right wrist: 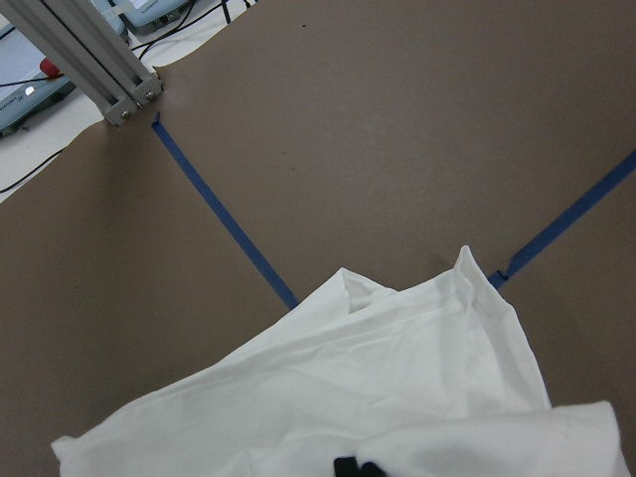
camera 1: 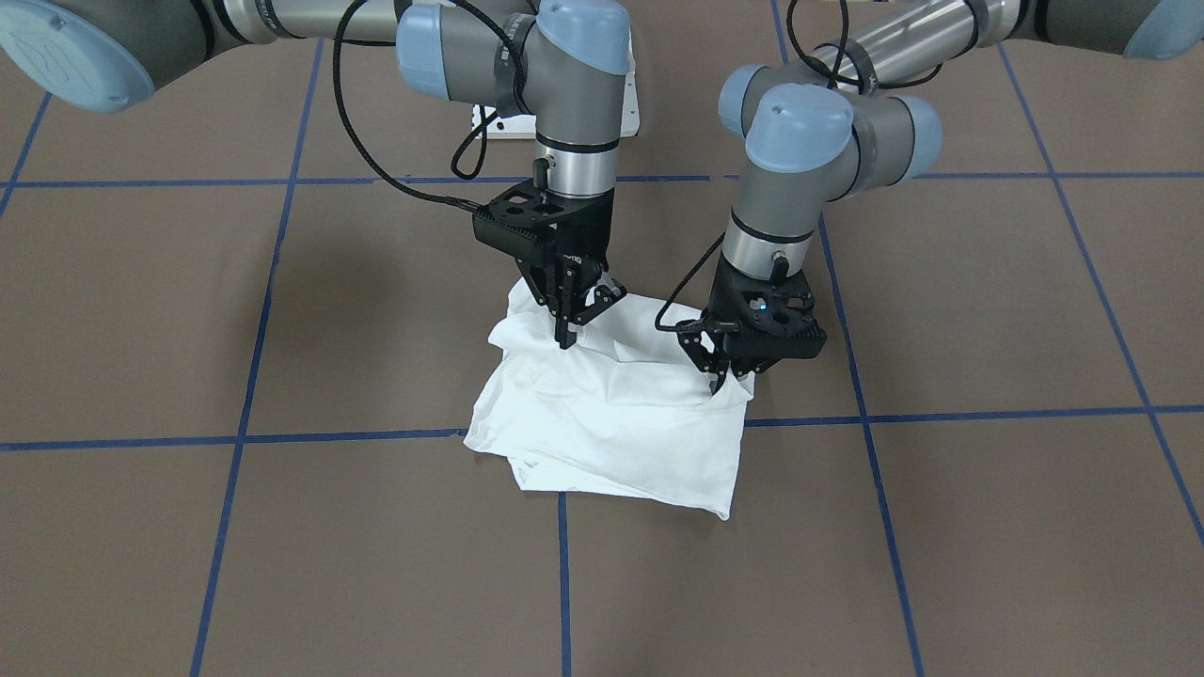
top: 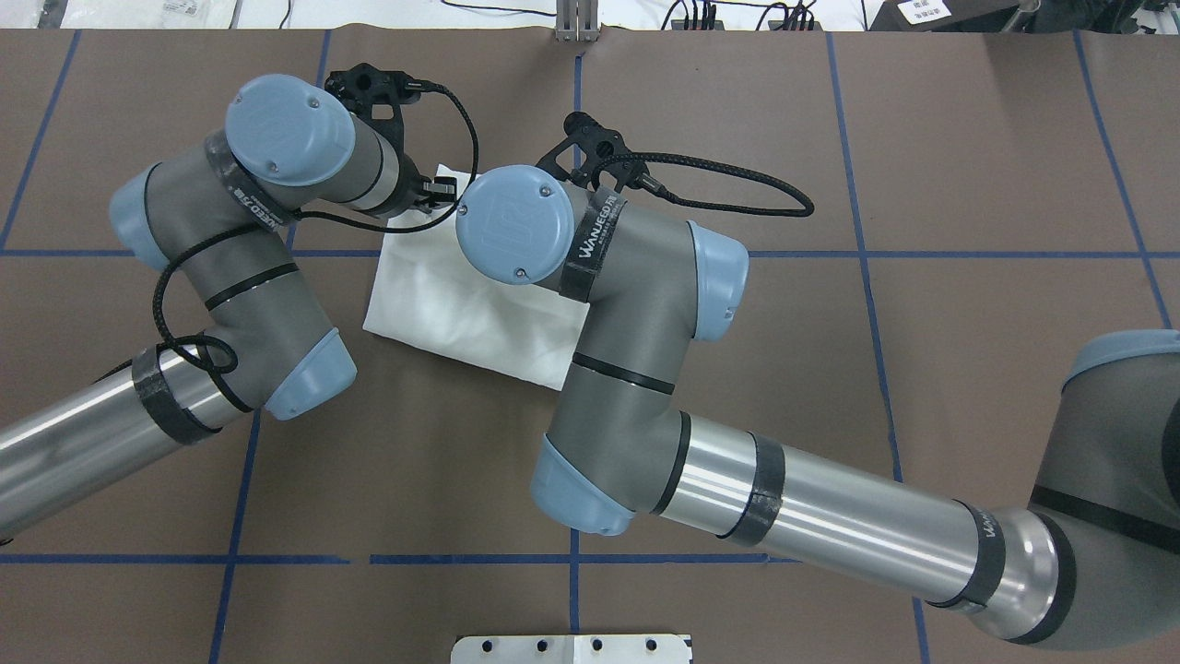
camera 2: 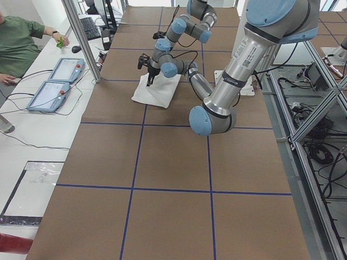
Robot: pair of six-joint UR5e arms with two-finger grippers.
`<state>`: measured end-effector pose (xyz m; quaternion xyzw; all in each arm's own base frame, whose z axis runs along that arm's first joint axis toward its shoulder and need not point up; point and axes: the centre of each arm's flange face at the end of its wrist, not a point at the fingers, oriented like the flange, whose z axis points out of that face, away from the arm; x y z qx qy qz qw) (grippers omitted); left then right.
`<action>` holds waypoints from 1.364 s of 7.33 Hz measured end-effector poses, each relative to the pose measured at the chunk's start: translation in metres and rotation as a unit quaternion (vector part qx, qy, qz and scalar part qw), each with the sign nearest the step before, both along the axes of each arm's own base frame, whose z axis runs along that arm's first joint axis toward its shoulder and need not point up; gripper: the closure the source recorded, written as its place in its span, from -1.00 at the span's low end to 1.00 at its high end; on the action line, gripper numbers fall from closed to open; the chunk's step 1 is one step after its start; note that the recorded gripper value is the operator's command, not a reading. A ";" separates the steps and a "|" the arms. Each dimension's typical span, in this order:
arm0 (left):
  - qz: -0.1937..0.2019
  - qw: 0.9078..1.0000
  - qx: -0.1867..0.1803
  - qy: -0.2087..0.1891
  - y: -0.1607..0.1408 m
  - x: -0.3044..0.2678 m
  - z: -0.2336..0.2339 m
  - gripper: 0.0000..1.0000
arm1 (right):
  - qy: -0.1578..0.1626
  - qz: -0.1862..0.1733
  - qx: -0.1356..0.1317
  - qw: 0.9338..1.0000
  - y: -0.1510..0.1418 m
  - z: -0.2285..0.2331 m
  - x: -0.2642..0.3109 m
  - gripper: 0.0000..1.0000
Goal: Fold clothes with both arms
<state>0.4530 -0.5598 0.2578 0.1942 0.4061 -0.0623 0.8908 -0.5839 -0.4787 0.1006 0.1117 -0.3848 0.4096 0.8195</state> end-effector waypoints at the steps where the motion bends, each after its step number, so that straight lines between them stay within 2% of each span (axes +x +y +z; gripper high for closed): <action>1: 0.000 1.000 0.005 -0.003 -0.012 0.005 0.014 -0.98 | 0.011 -0.005 0.002 1.000 -0.007 0.005 -0.006 -0.46; 2: 0.002 1.000 0.011 -0.004 -0.021 0.011 0.024 -1.00 | 0.030 -0.017 0.009 0.999 -0.015 0.012 -0.009 -0.99; 4: 0.014 0.999 0.036 -0.007 -0.035 0.007 0.031 -1.00 | 0.056 -0.052 0.022 0.997 -0.033 0.018 -0.001 -1.00; 6: 0.059 0.995 0.072 -0.022 -0.059 -0.034 0.039 -1.00 | 0.054 -0.072 0.019 0.996 -0.043 0.014 0.007 -1.00; 8: 0.090 0.991 0.091 -0.030 -0.064 -0.053 0.058 -1.00 | 0.056 -0.076 0.009 0.996 -0.037 0.021 -0.005 -1.00; 10: 0.094 0.990 0.105 -0.023 -0.062 -0.059 0.070 -1.00 | 0.049 -0.080 -0.006 0.996 -0.009 0.026 -0.032 -0.90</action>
